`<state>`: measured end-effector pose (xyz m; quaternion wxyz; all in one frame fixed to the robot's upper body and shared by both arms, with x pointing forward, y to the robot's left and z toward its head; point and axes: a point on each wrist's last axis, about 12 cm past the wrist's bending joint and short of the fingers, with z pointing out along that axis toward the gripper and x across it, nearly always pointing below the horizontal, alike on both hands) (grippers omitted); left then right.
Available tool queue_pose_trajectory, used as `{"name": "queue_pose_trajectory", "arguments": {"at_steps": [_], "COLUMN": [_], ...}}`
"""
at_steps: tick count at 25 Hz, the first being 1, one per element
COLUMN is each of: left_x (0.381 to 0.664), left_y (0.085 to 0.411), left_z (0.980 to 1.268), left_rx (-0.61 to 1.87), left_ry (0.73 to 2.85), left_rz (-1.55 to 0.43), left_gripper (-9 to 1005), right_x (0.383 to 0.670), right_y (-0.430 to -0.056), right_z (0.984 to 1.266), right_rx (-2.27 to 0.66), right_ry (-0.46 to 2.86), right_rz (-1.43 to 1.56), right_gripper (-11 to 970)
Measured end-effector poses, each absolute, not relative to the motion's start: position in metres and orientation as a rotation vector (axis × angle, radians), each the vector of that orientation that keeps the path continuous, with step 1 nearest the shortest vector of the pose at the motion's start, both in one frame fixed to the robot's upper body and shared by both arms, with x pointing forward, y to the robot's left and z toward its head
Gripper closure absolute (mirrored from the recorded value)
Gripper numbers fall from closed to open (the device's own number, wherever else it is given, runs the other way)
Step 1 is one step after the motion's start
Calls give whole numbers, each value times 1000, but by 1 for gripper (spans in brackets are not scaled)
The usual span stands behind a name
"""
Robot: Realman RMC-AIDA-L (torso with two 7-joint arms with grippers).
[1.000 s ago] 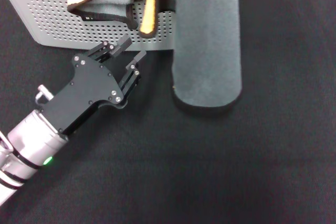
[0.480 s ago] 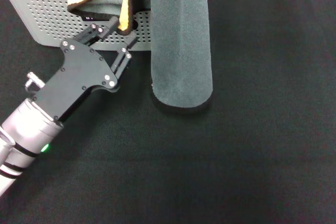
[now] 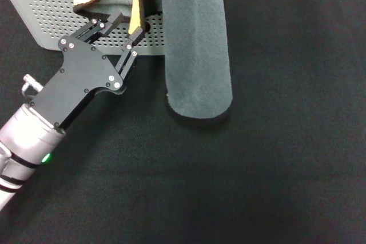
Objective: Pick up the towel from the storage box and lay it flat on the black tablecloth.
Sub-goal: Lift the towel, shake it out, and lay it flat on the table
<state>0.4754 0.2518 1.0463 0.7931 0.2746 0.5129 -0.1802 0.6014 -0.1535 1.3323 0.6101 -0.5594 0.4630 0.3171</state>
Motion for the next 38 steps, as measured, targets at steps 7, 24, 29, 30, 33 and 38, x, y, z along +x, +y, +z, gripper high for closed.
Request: {"name": "queue_pose_trajectory", "arguments": {"at_steps": [7,24,29,30,33,38], "left_x": [470,480,485,485,486,488], "left_y": [251,252,255,256,257,258], "left_z": [1049,1050,1049,1049,1048,1046], "left_rx": [593,576,535,531,526,516], "left_ry": [1068,1077,1107,1109,1118,1139], "left_rz": [-412,-335,-298,-294,-287,-269], "left_gripper": [634,636,637,637,638,639], "right_x": [607,608,606,606,605,602], "right_y": [-146,-122,-116,-116,-116,-120], "right_z": [1329,1327,1328,1328,1331,1332], "right_rx": [-1266,-1255,-1269,-1269,-1269,-1269], "right_ry": [1088,1085,1073,1072,1062,1052], "right_rz": [714,702,698,697,699,697], "right_gripper": [943,943,943,943,943,943]}}
